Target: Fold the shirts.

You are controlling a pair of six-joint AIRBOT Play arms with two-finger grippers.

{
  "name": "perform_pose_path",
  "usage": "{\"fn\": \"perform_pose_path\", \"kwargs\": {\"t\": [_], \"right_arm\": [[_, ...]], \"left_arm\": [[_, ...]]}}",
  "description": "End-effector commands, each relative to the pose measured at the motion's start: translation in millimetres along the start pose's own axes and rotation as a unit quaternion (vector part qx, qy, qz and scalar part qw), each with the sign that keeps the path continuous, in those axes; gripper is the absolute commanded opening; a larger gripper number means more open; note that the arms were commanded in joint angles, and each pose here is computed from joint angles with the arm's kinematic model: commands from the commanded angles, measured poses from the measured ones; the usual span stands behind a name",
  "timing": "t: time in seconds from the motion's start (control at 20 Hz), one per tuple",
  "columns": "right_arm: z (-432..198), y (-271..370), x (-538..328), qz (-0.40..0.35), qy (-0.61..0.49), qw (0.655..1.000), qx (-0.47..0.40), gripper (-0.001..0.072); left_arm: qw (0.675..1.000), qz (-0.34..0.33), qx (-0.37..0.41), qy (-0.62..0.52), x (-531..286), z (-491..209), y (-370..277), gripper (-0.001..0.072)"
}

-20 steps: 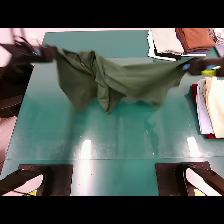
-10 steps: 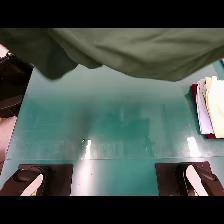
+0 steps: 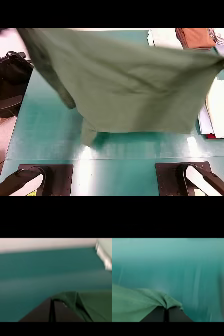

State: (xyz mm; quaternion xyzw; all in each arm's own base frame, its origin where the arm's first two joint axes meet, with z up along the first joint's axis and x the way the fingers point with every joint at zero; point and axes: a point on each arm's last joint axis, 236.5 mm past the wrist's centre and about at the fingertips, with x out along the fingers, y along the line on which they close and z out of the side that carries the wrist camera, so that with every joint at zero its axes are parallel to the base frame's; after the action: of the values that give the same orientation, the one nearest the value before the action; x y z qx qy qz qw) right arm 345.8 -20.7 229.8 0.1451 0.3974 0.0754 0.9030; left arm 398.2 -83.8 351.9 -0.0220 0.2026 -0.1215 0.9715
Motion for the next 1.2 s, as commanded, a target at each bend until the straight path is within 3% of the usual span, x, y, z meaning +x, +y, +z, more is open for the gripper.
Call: {"fn": "perform_pose_path", "kwargs": {"t": [0.0,0.2,0.45,0.6,0.75,0.95,1.15], "right_arm": [[-72.3,-33.4,101.5,-0.04,0.173,0.984,0.019,0.0021],[-91.2,-36.3,165.3,-0.041,0.24,0.97,0.017,0.0021],[-28.8,-6.6,143.4,-0.032,0.159,0.986,-0.031,0.0021],[33.6,26.7,70.4,-0.028,0.039,0.996,-0.075,0.0021],[72.8,67.0,-31.1,-0.024,-0.09,0.989,-0.116,0.0021],[79.5,109.5,-156.4,-0.025,-0.229,0.96,-0.158,0.0021],[64.0,115.1,-216.7,-0.048,-0.288,0.943,-0.16,0.0021]], "left_arm": [[0.982,-0.039,-0.01,0.187,117.8,-109.9,-2.1,0.0022],[0.962,-0.035,-0.015,0.269,183.8,-179.2,11.0,0.0022],[0.982,0.0,0.005,0.187,161.6,-123.9,23.7,0.0021],[0.998,0.03,0.038,0.037,84.7,-27.2,25.5,0.0021],[0.988,0.034,0.053,-0.14,-46.6,62.0,7.7,0.0022],[0.952,0.031,0.063,-0.298,-214.2,99.4,-14.0,0.0021],[0.922,0.021,0.047,-0.384,-309.4,109.0,-25.8,0.002]]}}
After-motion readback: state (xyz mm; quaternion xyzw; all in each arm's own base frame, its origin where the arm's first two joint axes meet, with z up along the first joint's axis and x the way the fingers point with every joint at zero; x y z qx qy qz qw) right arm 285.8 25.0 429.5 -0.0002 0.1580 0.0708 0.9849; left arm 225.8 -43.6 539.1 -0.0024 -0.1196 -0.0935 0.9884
